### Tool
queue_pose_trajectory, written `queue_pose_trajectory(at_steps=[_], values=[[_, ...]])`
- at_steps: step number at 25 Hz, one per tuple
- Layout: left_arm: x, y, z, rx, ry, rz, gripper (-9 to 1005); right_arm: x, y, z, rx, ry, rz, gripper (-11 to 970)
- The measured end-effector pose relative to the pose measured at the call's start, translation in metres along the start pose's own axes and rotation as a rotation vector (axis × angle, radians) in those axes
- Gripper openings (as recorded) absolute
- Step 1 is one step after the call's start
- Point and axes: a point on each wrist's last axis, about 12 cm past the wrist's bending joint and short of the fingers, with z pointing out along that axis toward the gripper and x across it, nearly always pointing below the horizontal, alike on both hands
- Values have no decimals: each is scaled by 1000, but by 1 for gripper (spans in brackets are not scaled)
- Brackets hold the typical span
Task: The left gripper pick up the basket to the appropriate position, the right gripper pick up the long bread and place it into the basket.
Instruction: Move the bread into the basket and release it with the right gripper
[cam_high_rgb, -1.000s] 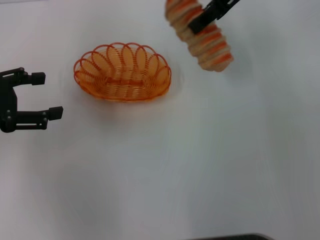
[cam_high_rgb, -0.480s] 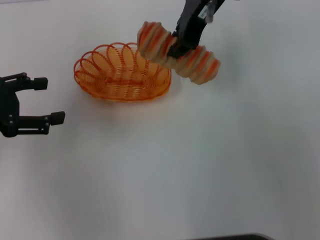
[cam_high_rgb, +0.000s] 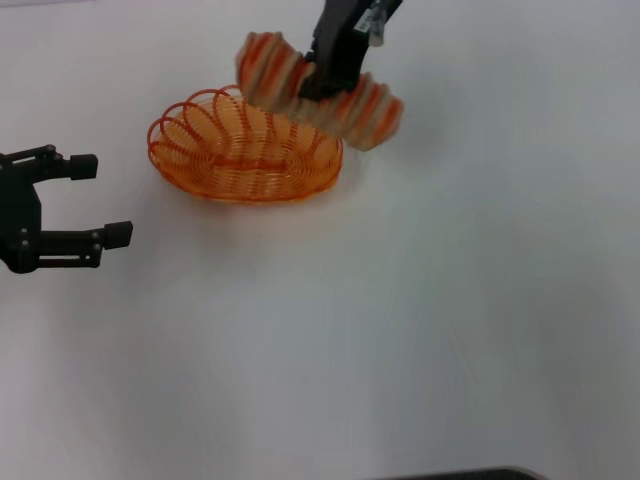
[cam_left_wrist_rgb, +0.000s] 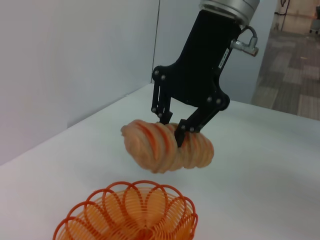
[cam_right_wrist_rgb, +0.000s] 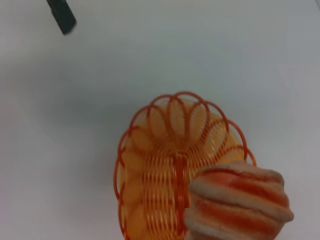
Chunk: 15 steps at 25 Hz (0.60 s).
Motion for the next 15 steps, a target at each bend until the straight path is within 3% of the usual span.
queue_pose_trajectory(at_steps=[15], values=[[-4, 3, 0, -7, -1, 6, 900, -21, 11, 16, -2, -41, -86, 222]])
